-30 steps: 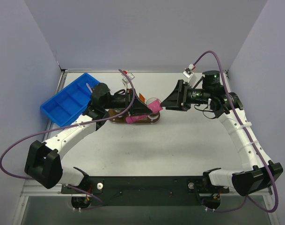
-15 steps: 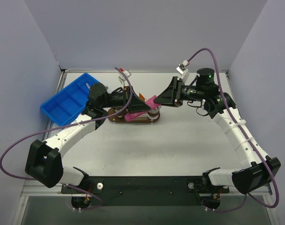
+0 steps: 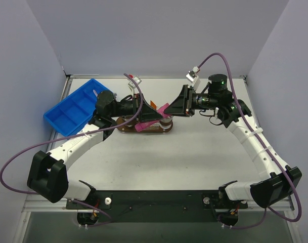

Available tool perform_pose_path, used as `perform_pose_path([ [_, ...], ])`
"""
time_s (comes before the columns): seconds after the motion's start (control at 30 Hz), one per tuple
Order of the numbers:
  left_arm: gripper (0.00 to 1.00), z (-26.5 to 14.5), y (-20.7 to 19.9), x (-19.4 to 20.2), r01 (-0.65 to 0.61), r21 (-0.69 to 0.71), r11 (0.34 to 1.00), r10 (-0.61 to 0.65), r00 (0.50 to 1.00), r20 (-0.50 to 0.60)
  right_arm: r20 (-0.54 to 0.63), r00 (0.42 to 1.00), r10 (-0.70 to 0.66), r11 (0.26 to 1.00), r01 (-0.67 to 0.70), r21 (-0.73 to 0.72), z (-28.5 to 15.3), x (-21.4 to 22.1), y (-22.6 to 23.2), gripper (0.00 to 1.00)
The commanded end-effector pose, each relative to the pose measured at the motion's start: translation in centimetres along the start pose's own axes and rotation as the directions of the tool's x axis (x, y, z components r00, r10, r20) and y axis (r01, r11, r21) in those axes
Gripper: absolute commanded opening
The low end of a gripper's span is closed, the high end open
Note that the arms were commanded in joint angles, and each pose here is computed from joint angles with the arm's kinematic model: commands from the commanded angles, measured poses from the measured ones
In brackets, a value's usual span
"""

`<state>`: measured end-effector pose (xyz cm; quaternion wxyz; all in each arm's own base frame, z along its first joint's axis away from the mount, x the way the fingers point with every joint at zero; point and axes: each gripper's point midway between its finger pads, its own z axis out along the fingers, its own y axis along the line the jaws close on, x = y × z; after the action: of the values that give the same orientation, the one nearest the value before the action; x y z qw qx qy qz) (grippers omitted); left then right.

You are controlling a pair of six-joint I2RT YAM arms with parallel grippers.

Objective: Prepare toiletry sets of a toothbrush and toothpaste on the tray

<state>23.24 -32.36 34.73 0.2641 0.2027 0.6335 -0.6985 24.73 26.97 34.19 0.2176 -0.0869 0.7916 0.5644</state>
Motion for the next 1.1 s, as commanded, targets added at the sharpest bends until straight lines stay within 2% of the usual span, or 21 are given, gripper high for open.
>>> perform_pose_path([
  [0.0,0.24,-0.3,-1.7,-1.1,-0.091,0.024,0.996,0.09,0.995,0.053,0.002,0.999,-0.042,0.998,0.042,-0.044,-0.2,-0.4,1.3,0.25],
  [0.1,0.24,-0.5,-1.8,-1.1,-0.093,0.017,0.996,0.091,0.994,0.056,0.008,0.999,-0.043,0.998,0.043,-0.04,-0.3,-0.4,1.3,0.2],
  [0.13,0.24,-0.4,-1.6,-1.1,-0.089,0.014,0.996,0.088,0.995,0.054,0.01,0.999,-0.043,0.998,0.044,-0.04,-0.4,-0.4,1.3,0.12],
  [0.23,0.24,-0.4,-1.6,-1.0,-0.085,0.014,0.996,0.084,0.995,0.049,0.014,0.999,-0.045,0.998,0.045,-0.042,-0.4,-0.4,1.4,0.0],
  [0.33,0.28,-0.4,-1.5,-0.9,-0.082,0.009,0.997,0.081,0.996,0.041,0.016,0.999,-0.048,0.998,0.049,-0.046,-0.4,-0.5,1.5,0.0],
  [0.37,0.31,-0.4,-1.5,-0.8,-0.077,0.004,0.997,0.077,0.996,0.038,0.017,0.999,-0.051,0.998,0.052,-0.045,-0.4,-0.5,1.5,0.0],
  [0.43,0.45,-0.4,-0.8,-0.8,-0.068,-0.03,0.997,0.069,0.997,0.029,0.025,0.998,-0.056,0.998,0.057,-0.041,-0.5,-0.5,1.6,0.0],
  [0.47,0.58,-0.5,-0.6,-0.9,-0.07,-0.048,0.996,0.072,0.997,0.031,0.032,0.998,-0.059,0.997,0.06,-0.037,-0.6,-0.6,1.6,0.0],
  [0.53,0.63,-1.2,1.2,-1.5,-0.062,-0.149,0.987,0.07,0.996,0.055,0.063,0.995,-0.08,0.997,0.081,-0.008,-0.9,-1.1,1.6,0.0],
  [0.6,0.74,-2.2,1.9,-2.4,-0.063,-0.218,0.974,0.084,0.993,0.089,0.092,0.989,-0.118,0.991,0.112,0.07,-1.2,-1.5,0.8,0.0],
  [0.63,0.76,-3.5,3.1,-3.4,-0.052,-0.285,0.957,0.091,0.988,0.127,0.112,0.982,-0.151,0.986,0.142,0.089,-1.6,-1.8,1.3,0.0],
  [0.67,0.9,-4.4,3.1,-4.1,-0.056,-0.317,0.947,0.11,0.982,0.154,0.124,0.978,-0.168,0.981,0.153,0.117,-1.9,-2.0,1.1,0.0],
  [0.7,0.91,-5.2,3.4,-4.8,-0.055,-0.35,0.935,0.125,0.976,0.18,0.116,0.975,-0.19,0.972,0.171,0.159,-2.0,-1.8,0.6,0.0],
  [0.8,0.91,-8.5,4.0,-7.1,-0.058,-0.476,0.877,0.204,0.943,0.262,0.133,0.959,-0.251,0.94,0.208,0.27,-2.6,-2.2,-0.3,0.0],
  [0.83,0.91,-9.9,5.6,-7.0,-0.021,-0.567,0.823,0.211,0.939,0.271,0.136,0.946,-0.294,0.916,0.238,0.324,-2.6,-2.5,-0.8,0.0],
  [0.9,0.91,-11.8,5.8,-8.0,-0.011,-0.653,0.757,0.259,0.923,0.285,0.127,0.938,-0.323,0.893,0.258,0.368,-2.7,-2.6,-1.0,0.0],
  [0.93,0.92,-13.1,6.9,-7.7,0.006,-0.716,0.698,0.266,0.927,0.266,0.115,0.932,-0.343,0.881,0.277,0.383,-2.3,-2.5,-1.2,0.0],
  [1.0,0.92,-14.3,7.1,-8.1,0.021,-0.774,0.633,0.282,0.924,0.257,0.122,0.918,-0.376,0.854,0.293,0.429,-2.1,-3.2,-1.3,0.0],
  [1.03,0.92,-15.5,8.1,-7.5,0.057,-0.819,0.571,0.264,0.932,0.249,0.104,0.917,-0.386,0.842,0.305,0.444,-1.5,-3.2,-1.6,0.0],
  [1.07,0.92,-15.9,8.5,-7.3,0.067,-0.833,0.549,0.254,0.936,0.243,0.089,0.904,-0.417,0.817,0.33,0.473,-1.1,-3.4,-1.7,0.0],
])
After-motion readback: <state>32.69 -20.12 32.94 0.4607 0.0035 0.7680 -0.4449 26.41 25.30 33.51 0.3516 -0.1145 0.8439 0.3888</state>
